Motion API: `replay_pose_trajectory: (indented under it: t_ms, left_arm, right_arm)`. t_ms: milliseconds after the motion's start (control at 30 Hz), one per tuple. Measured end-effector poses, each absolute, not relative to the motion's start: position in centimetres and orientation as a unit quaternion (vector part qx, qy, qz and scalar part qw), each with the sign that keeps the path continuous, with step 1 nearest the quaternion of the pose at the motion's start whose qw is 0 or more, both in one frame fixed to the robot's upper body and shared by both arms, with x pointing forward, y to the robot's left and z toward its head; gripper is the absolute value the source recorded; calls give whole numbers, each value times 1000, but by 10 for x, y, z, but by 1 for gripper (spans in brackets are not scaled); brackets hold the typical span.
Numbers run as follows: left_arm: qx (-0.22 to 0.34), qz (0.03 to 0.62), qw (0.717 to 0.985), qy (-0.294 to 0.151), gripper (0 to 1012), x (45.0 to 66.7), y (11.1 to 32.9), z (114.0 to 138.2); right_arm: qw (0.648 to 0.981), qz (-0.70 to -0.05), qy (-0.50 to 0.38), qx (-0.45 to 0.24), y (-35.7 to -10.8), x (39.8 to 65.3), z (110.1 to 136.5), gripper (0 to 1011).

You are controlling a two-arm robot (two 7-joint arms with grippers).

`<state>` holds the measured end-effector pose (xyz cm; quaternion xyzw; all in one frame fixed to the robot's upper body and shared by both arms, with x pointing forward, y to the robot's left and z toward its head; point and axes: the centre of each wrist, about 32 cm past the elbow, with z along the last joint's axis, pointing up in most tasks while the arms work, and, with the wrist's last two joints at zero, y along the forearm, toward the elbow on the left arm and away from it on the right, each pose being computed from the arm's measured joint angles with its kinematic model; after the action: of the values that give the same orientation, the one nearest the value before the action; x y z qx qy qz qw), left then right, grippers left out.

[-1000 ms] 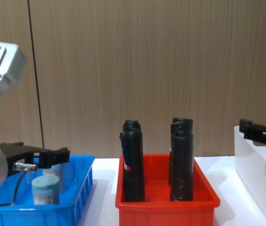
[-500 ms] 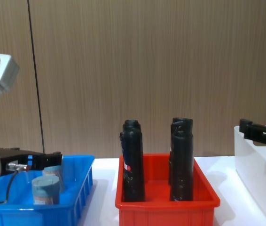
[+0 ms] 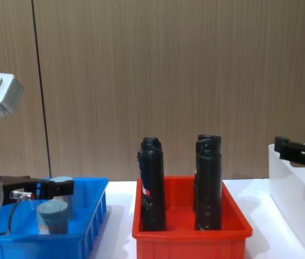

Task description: Pick the cotton swabs from the blue box and place them into the white box.

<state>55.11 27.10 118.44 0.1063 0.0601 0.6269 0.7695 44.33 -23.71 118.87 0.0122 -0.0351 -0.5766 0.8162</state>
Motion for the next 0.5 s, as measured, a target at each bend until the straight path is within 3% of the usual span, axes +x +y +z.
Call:
replay_pose_trajectory:
  t_ms: [500]
  left_arm:
    - [118, 599, 788, 80, 1003, 565, 279, 1174]
  right_arm:
    - [816, -577, -35, 12, -237, 443, 1189, 1002]
